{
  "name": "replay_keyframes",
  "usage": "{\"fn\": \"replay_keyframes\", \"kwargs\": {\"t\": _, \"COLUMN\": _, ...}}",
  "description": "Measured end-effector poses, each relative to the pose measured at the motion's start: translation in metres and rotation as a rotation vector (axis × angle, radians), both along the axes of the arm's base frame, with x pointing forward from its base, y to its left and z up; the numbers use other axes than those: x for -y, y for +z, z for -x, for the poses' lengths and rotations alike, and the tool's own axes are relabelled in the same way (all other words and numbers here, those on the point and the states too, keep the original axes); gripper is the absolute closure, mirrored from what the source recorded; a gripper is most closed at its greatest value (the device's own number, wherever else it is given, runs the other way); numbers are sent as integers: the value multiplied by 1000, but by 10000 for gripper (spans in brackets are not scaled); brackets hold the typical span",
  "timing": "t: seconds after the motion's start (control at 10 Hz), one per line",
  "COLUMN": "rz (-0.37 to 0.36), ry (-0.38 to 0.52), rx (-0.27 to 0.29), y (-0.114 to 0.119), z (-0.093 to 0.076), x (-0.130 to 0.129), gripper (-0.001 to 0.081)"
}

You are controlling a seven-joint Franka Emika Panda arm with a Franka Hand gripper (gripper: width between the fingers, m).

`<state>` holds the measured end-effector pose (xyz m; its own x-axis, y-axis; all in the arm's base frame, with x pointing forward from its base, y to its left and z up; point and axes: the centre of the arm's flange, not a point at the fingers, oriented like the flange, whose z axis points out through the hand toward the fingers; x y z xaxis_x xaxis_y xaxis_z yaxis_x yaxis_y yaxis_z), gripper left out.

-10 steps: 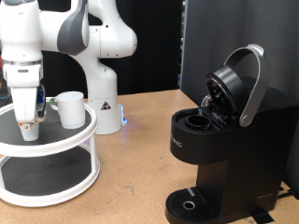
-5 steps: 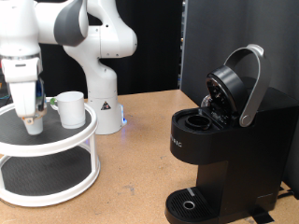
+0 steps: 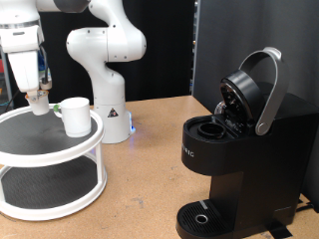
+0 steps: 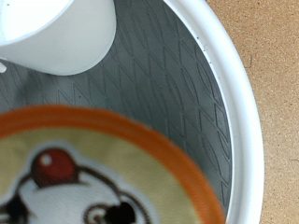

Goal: Make a cup of coffee with the keurig machine

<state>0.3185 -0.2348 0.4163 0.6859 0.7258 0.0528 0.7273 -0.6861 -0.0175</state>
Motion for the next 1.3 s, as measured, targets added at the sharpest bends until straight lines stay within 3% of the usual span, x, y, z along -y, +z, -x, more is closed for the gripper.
{"fn": "replay_keyframes", "kwargs": {"t": 0.3, "rz": -55, "ry": -29, "rx": 17, "y": -5, "z": -1, "x": -6, "gripper": 341}}
{"fn": "replay_keyframes", "kwargs": {"t": 0.7, "rz": -196, "ry": -147, "rx": 94, "y": 9, "z": -32, "x": -55, "gripper": 341}}
{"fn": "replay_keyframes", "kwargs": {"t": 0.9, "rz": -215, "ry": -203, "rx": 110, "y": 21, "z": -49, "x": -81, "gripper": 341}}
{"fn": "replay_keyframes", "kwargs": {"t": 1.1, "rz": -213, "ry": -222, "rx": 105, "y": 23, "z": -52, "x": -87, "gripper": 370}}
{"fn": "replay_keyframes", "kwargs": {"t": 1.3, "rz": -334, "ry": -283, "rx": 155, "y": 25, "z": -62, "x": -104, "gripper": 370}}
